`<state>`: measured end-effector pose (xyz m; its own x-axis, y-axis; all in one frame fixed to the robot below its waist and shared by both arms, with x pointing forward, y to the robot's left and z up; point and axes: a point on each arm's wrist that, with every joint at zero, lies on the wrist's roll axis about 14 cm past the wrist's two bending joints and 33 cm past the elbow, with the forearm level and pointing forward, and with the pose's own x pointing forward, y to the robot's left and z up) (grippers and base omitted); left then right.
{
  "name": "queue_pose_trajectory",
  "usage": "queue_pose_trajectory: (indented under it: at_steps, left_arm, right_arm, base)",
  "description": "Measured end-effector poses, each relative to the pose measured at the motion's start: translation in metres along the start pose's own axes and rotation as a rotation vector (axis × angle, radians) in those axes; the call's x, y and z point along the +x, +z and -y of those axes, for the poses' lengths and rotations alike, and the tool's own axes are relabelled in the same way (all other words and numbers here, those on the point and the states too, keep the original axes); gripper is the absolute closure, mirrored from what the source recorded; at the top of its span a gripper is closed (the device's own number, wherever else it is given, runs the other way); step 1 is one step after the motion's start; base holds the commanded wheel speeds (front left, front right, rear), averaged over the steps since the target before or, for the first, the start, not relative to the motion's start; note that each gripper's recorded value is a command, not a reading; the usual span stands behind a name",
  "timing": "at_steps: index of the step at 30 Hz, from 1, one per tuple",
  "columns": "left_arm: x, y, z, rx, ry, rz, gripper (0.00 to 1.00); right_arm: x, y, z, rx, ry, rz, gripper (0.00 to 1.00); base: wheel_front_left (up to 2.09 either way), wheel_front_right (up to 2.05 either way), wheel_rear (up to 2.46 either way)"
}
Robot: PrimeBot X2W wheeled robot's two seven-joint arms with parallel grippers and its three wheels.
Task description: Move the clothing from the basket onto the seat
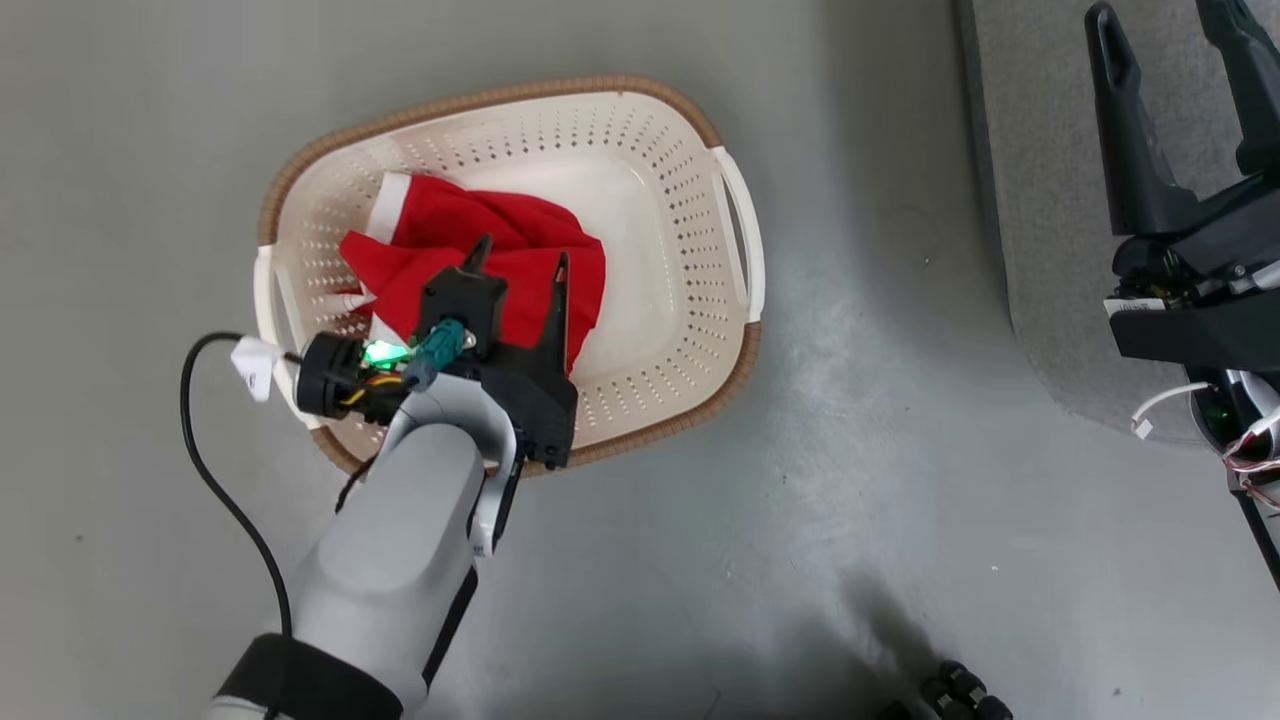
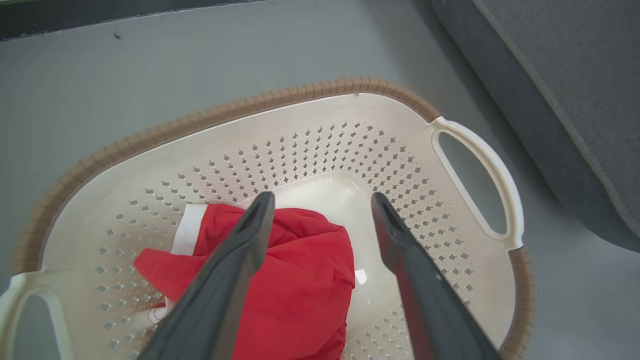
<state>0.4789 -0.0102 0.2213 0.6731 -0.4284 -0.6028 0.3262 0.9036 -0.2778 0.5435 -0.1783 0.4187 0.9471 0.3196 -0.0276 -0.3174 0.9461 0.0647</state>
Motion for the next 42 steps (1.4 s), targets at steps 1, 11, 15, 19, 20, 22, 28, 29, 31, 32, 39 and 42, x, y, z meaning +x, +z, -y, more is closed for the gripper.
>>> queue_pose_trajectory:
  at_steps: [1,11,15,19,20,22,28,29,31,32,39,42]
  left_arm:
    - [0.003,-0.005,-0.002,0.006,0.002,-0.02,0.0]
    - [0.027,-0.043,-0.023,0.129,0.025,-0.23,0.0]
    - [0.036,-0.053,-0.033,0.17,0.039,-0.296,0.0]
    - [0.042,-0.067,-0.042,0.223,0.05,-0.372,0.0]
    - [0.044,-0.07,-0.044,0.234,0.049,-0.386,0.0]
    - [0.048,-0.074,-0.047,0.272,0.048,-0.411,0.0]
    - [0.059,-0.085,-0.058,0.414,0.046,-0.487,0.0]
    - [0.06,-0.086,-0.059,0.437,0.043,-0.497,0.0]
    - [0.063,-0.089,-0.06,0.484,0.036,-0.514,0.0]
    - [0.065,-0.09,-0.061,0.499,0.035,-0.522,0.0]
    - [0.076,-0.097,-0.062,0.576,0.026,-0.571,0.0]
    - [0.08,-0.1,-0.062,0.604,0.025,-0.595,0.0]
  right_arm:
    - [0.002,-0.001,-0.001,0.0,0.007,0.001,0.0]
    - [0.012,-0.008,-0.01,0.008,0.057,0.012,0.0]
    - [0.016,-0.009,-0.012,0.013,0.071,0.025,0.0]
    - [0.02,-0.012,-0.013,0.019,0.079,0.029,0.0]
    - [0.02,-0.014,-0.012,0.025,0.078,0.029,0.0]
    - [0.02,-0.019,-0.012,0.034,0.077,0.022,0.0]
    - [0.022,-0.03,-0.009,0.047,0.072,0.009,0.0]
    - [0.023,-0.03,-0.009,0.047,0.072,0.01,0.0]
    - [0.023,-0.032,-0.008,0.047,0.071,0.009,0.0]
    - [0.023,-0.034,-0.008,0.05,0.07,0.006,0.0]
    - [0.022,-0.042,-0.011,0.08,0.069,-0.005,0.0]
    - [0.021,-0.045,-0.01,0.088,0.065,-0.008,0.0]
  base:
    - [0.0,0.0,0.0]
    - [0.0,0.0,0.0]
    - [0.0,0.0,0.0]
    - [0.0,0.0,0.0]
    - [0.0,0.0,0.0]
    - [0.0,0.0,0.0]
    - [0.0,0.0,0.0]
    - [0.0,0.0,0.0]
    - [0.0,0.0,0.0]
    - [0.0,0.0,0.0]
    - [0.0,0.0,0.0]
    - [0.0,0.0,0.0]
